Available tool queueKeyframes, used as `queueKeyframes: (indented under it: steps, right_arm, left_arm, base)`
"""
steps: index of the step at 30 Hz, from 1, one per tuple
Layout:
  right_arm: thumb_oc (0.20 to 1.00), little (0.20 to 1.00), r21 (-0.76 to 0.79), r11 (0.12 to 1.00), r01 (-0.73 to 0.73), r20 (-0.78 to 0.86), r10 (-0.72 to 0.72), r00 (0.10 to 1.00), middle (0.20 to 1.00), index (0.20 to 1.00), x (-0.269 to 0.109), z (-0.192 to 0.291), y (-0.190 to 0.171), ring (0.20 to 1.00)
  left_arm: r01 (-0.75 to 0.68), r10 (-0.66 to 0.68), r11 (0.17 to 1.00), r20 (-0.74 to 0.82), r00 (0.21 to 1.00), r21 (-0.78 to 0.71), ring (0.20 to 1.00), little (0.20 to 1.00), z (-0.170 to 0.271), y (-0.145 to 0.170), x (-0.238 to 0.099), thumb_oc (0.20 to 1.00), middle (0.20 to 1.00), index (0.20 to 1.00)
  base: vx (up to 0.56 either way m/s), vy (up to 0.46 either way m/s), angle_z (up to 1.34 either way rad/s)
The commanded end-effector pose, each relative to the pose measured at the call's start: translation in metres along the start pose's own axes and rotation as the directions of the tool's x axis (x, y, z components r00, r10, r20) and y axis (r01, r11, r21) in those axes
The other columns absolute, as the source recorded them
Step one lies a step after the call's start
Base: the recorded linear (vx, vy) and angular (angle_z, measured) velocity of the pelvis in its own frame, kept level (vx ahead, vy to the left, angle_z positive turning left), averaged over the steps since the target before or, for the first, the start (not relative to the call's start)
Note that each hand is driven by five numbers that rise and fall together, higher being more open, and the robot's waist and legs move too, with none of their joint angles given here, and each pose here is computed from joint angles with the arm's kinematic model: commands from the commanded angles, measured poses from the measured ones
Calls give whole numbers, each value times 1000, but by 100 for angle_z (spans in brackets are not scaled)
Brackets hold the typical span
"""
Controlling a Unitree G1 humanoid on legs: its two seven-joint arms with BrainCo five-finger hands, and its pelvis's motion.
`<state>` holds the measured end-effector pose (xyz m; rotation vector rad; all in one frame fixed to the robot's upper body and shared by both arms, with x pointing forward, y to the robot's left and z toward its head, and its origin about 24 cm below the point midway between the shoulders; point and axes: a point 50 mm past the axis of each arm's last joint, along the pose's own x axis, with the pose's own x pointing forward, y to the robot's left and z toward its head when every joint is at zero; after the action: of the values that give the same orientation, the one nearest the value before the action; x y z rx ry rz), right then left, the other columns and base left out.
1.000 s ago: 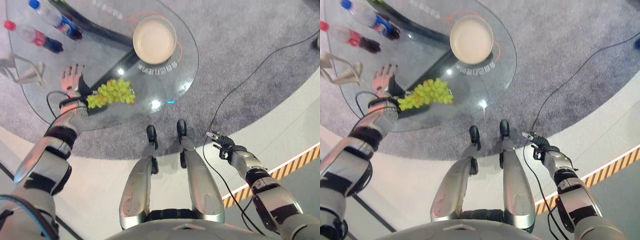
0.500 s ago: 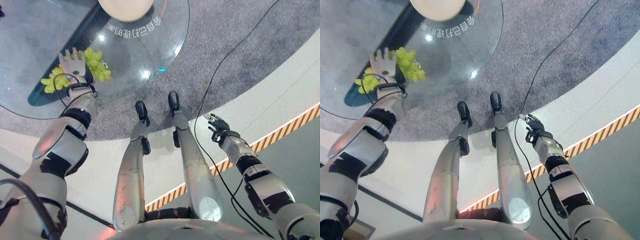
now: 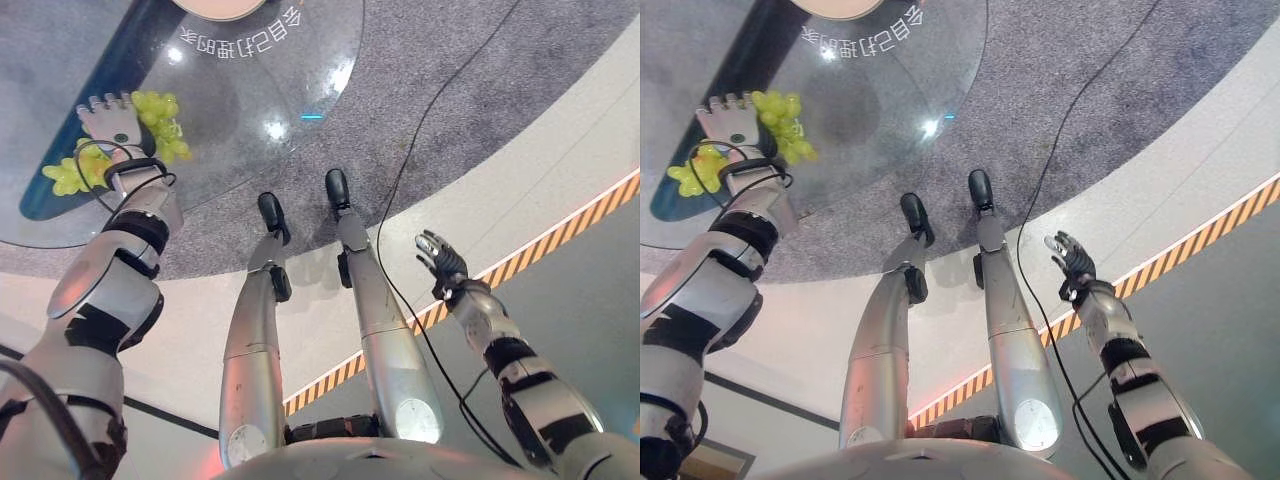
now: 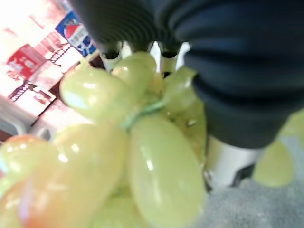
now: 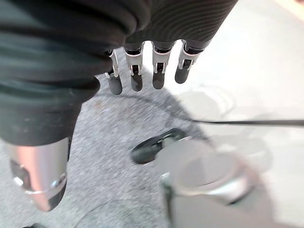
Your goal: Pick up fruits into the plate
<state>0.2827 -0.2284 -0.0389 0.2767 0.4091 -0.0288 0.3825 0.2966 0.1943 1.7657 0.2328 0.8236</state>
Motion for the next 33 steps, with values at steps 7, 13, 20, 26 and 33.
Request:
queueKeyframes:
  steps: [7, 13, 20, 26, 33]
  right_arm:
    - [1000, 1000, 24, 999, -27, 21, 27, 999, 1000, 1000, -8, -8, 3, 1000]
    - [1000, 1000, 17, 999, -30, 20, 30, 999, 1000, 1000, -11, -13, 4, 1000]
    - [1000, 1000, 15, 1000, -6, 13, 6, 1000, 1000, 1000, -16, -20, 1, 1000]
    - [1000, 1000, 33, 999, 3, 27, -3, 1000, 1000, 1000, -19, -21, 1, 1000]
    - [1000, 1000, 37, 999, 14, 58, -16, 998, 1000, 1000, -24, -21, 3, 1000]
  left_arm:
    - [84, -84, 993, 4, 996, -84, 200, 200, -11, -15, -2, 200, 200, 200]
    - [83, -67, 946, 63, 996, -314, 200, 200, 3, -15, -6, 200, 200, 200]
    - [152, -84, 773, 138, 987, -616, 200, 200, 11, -26, -19, 200, 200, 200]
    - [224, -85, 641, 222, 971, -734, 200, 200, 8, -29, -29, 200, 200, 200]
    - [378, -100, 498, 381, 919, -781, 200, 200, 8, -35, -51, 200, 200, 200]
  base:
    - [0, 0, 0]
    - [-12, 6, 6]
    - [15, 11, 5]
    - [57, 4, 8]
    - [113, 14, 14]
